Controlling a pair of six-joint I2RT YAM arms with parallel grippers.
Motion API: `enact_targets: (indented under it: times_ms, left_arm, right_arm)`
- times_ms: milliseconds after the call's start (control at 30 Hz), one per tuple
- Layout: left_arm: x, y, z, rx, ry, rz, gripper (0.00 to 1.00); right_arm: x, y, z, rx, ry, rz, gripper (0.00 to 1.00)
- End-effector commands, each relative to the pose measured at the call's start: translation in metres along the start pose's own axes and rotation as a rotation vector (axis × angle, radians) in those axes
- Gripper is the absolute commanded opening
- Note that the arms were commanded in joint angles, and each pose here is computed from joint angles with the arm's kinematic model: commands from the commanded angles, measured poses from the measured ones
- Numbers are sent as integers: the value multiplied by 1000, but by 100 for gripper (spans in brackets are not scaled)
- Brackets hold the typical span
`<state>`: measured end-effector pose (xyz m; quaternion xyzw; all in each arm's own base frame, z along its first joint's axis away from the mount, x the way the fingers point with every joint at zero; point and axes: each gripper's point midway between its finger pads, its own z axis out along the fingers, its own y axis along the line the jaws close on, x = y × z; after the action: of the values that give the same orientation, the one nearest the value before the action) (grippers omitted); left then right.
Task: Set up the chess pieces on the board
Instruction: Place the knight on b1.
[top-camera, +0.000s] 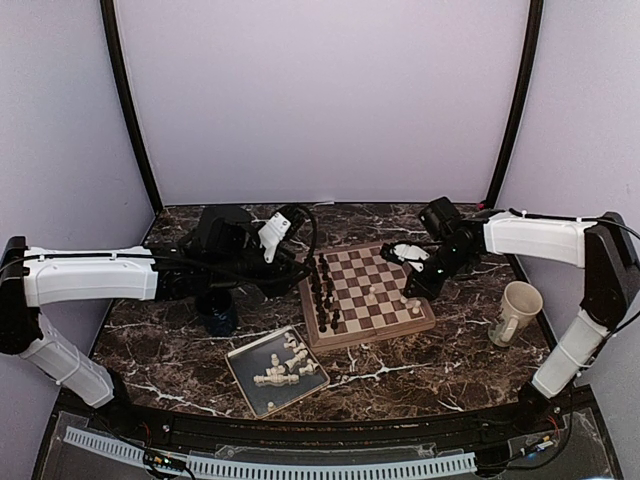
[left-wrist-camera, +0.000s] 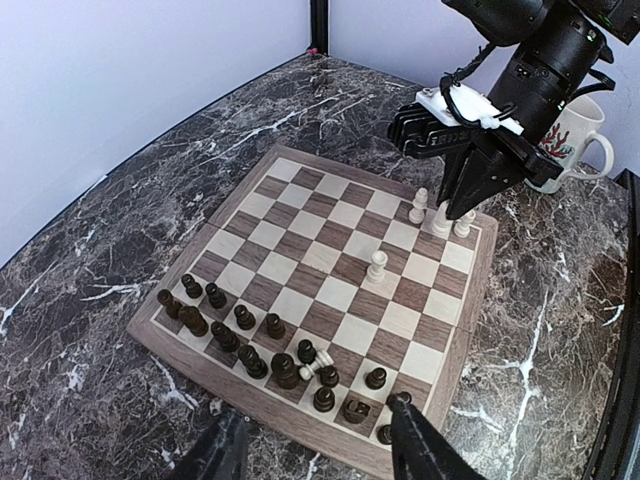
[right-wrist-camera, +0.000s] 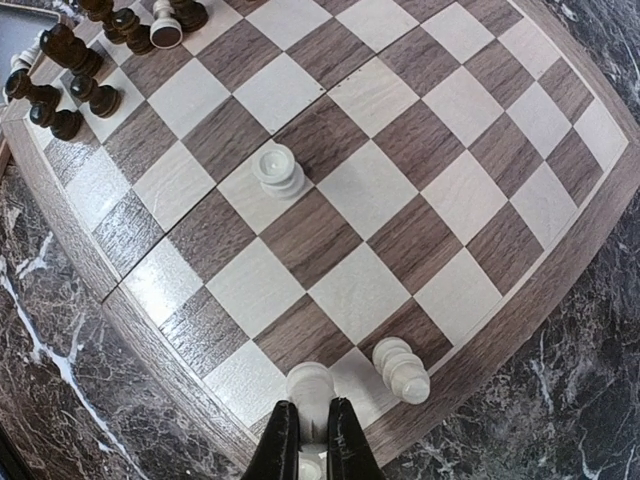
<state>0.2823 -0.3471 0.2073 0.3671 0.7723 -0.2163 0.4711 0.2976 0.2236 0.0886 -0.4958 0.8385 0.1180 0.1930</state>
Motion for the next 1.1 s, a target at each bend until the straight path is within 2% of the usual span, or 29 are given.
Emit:
enact_targets:
  times_ms: [0,767,1067]
  left_arm:
    - [0,-4,1,20,-10,-6,51]
    - [1,-6,7,31,-3,-10,51]
    - [2,-6,7,32,0,-7,51]
  right_arm:
    - [1,-7,-4,28,-18,42,2]
    - [20,-19,9,57,42,84,3]
    - [16,-22,3,67,39,101,23]
